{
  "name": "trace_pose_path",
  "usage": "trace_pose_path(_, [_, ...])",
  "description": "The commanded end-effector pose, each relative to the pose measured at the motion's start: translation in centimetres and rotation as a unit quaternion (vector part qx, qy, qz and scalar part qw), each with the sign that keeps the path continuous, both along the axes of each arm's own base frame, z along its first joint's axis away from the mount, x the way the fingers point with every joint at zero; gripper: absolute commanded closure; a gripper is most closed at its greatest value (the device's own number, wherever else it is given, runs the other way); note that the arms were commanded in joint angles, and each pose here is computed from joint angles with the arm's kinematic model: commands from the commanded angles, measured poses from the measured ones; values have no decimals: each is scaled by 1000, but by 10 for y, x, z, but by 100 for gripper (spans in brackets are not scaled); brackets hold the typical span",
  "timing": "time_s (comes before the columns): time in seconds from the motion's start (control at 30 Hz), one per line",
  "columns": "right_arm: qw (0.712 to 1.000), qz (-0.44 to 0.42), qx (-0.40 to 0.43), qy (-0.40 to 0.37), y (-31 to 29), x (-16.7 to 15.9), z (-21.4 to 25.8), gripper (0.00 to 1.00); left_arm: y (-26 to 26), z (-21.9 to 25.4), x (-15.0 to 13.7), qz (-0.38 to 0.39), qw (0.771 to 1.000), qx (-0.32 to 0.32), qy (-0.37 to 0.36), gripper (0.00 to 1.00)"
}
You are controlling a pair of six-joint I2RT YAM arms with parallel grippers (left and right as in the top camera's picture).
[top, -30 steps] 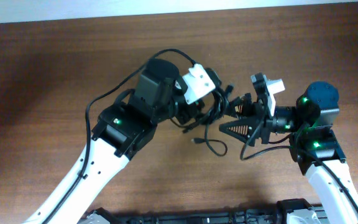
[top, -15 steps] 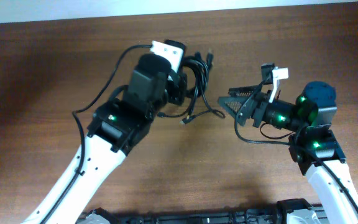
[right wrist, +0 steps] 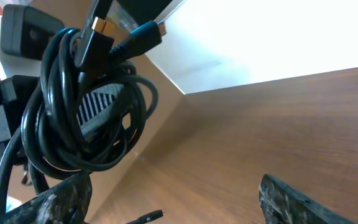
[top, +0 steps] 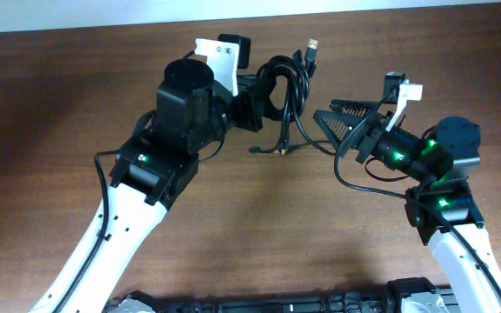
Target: Untangle cables
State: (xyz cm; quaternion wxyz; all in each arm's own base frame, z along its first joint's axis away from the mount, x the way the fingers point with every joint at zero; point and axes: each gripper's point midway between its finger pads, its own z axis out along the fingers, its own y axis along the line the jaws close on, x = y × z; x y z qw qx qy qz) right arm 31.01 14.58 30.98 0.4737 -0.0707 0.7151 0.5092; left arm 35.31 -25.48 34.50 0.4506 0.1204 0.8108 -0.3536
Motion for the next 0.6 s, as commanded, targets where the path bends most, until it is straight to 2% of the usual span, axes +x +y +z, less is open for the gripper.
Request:
trace_pose_path(0.0, [999, 39, 2, -14, 8, -12, 10, 16, -9, 10, -8, -31, 999, -25, 1, 100])
trace_pose_path(0.17, [995, 91, -8, -45, 17, -28, 14, 16, -12, 15, -10, -43, 998, -33, -6, 100])
trace_pose_path(0.57, [986, 142, -10, -86, 24, -45, 26, 17, -30, 20, -18, -76, 996, -45, -16, 100])
